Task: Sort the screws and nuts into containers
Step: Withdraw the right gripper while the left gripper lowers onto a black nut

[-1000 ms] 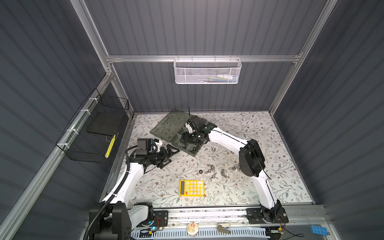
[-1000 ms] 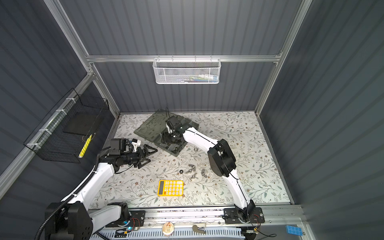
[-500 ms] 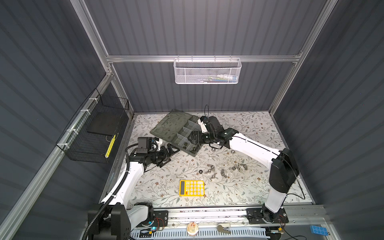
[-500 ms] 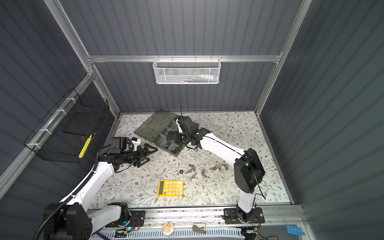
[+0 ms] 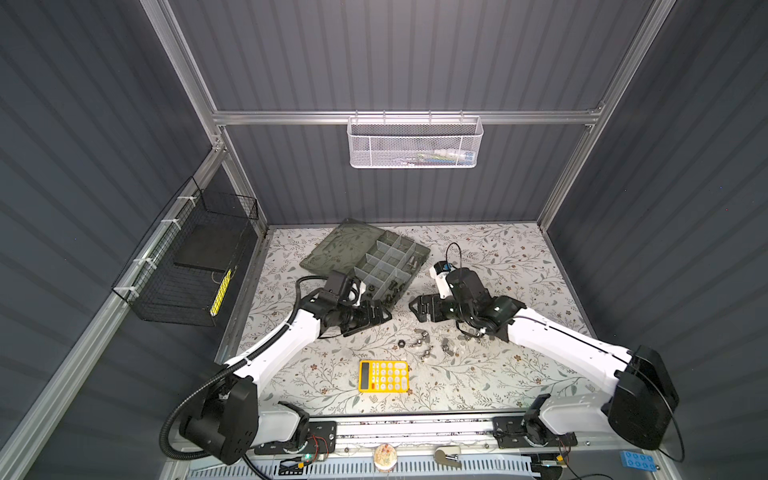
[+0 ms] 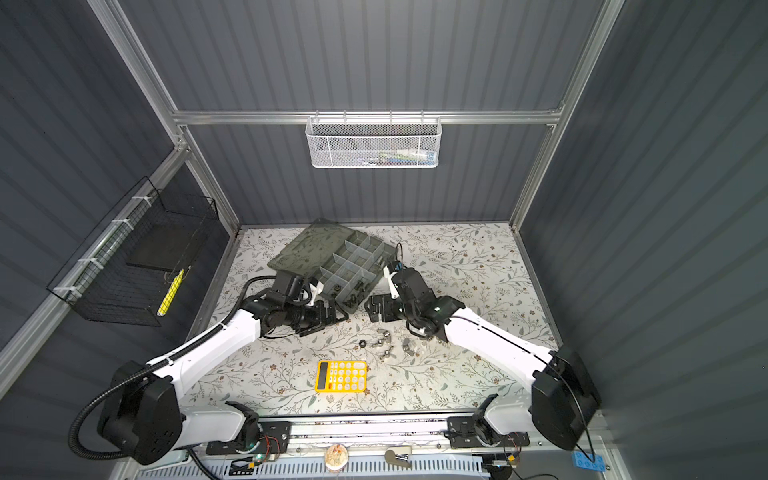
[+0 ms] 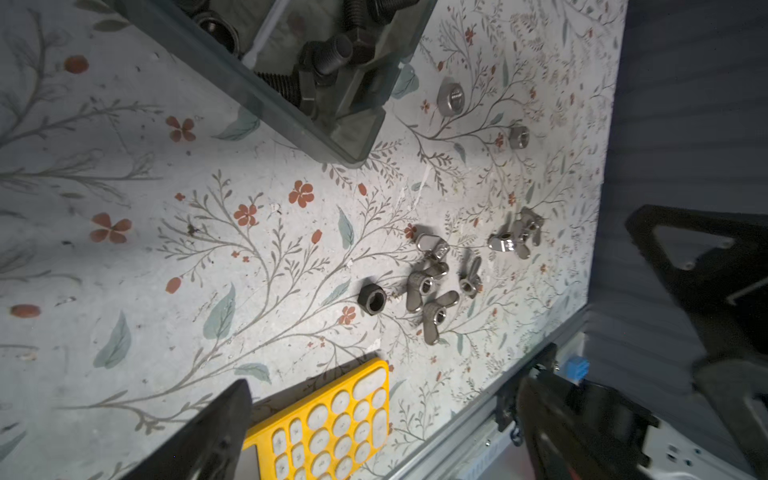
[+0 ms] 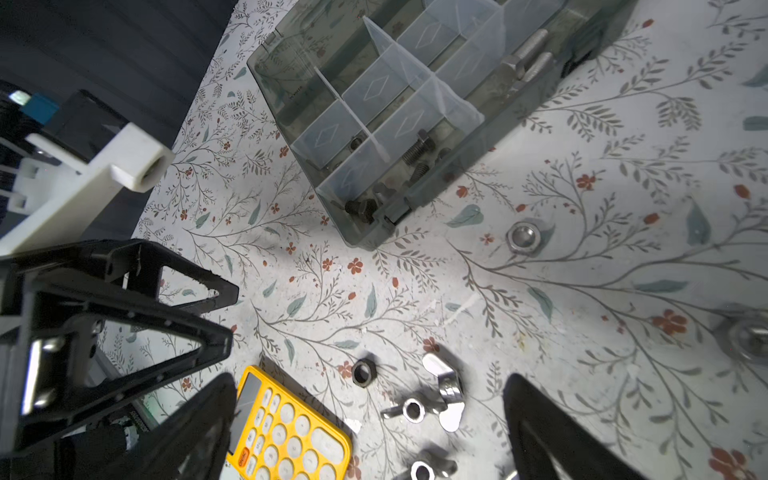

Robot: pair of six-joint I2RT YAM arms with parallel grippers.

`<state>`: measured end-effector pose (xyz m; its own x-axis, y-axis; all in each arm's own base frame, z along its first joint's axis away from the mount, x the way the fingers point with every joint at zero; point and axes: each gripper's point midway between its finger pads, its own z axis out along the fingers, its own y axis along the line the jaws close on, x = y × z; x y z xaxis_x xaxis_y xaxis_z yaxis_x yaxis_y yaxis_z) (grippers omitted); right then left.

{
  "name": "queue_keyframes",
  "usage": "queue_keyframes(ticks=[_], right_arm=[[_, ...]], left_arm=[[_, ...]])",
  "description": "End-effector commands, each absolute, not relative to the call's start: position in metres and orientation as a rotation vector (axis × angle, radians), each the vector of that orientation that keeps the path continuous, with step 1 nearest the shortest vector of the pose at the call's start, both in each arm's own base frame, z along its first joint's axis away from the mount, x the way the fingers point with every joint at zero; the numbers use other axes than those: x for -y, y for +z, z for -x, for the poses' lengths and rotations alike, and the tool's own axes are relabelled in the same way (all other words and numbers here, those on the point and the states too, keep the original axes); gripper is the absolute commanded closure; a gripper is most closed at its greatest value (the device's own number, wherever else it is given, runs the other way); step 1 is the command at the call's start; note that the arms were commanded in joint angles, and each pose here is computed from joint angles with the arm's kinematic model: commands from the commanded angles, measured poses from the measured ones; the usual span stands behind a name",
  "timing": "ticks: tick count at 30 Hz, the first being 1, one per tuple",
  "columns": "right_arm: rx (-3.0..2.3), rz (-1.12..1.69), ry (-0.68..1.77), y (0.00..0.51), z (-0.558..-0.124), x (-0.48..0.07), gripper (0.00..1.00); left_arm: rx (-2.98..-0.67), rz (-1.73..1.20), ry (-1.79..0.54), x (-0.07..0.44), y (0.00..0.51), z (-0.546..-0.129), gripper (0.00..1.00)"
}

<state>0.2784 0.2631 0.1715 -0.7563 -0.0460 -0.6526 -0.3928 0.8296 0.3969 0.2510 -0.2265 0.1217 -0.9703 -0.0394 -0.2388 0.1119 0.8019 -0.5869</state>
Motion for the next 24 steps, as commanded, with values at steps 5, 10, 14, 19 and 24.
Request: queue_keyframes(ticks=[5,10,14,19,24], right_arm=[[-2.324,0.275,0.647,0.167,-0.263,-0.233,0.01],[-2.309,0.238,0.655,0.166,-0.255,-0.219,0.01],[-2.307,0.218,0.662,0.164,-0.252,-0.214,0.01],[-2.306,0.21,0.665,0.163,-0.251,-0.211,0.01],[-2.308,0.201,0.666,0.161,-0.252,-0.209,0.01]], left_arm=[[-2.805,-0.277,-0.629,0.25,0.088,-0.238,0.07],[-2.823,-0.372,-0.531,0.27,0.065,-0.232,0.15],[-2.828,-0.427,-0.44,0.278,0.051,-0.232,0.21],[-2.822,-0.462,-0.361,0.281,0.04,-0.236,0.29],[-2.821,-0.511,-0.297,0.285,0.03,-0.239,0.4]])
